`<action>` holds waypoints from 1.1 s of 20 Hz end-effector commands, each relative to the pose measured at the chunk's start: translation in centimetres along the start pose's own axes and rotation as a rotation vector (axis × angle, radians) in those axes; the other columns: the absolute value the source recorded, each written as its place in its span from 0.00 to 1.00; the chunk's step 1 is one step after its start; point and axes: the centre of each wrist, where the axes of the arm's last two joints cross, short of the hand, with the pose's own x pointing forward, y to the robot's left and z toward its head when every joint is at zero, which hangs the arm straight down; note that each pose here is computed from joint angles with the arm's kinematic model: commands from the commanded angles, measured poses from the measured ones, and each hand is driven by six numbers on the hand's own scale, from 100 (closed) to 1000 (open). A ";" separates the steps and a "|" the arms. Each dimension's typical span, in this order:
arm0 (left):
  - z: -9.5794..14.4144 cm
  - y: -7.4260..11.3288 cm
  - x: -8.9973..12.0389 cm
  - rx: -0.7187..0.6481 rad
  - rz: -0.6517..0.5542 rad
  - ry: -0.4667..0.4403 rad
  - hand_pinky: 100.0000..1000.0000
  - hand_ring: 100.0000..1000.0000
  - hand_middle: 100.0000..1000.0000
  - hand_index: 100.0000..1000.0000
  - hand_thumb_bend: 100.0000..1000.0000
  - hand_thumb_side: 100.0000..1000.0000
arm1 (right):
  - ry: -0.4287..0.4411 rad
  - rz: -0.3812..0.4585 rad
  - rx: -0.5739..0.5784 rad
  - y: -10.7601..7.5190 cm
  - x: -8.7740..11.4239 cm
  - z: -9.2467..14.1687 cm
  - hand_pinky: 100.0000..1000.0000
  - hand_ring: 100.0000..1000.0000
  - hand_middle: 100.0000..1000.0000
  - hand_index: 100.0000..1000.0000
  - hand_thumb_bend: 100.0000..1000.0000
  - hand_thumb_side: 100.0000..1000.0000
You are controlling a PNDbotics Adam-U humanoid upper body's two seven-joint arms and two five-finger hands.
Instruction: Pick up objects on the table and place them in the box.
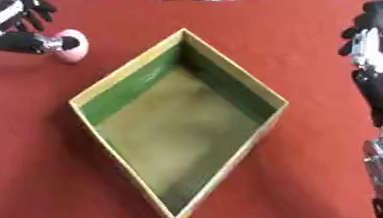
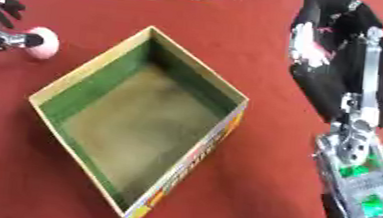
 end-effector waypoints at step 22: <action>-0.4 -0.2 -0.2 0.205 -0.104 0.086 0.29 0.45 0.42 0.58 0.00 0.41 | -0.022 0.000 0.016 0.3 0.7 -0.3 0.30 0.44 0.44 0.59 0.00 0.24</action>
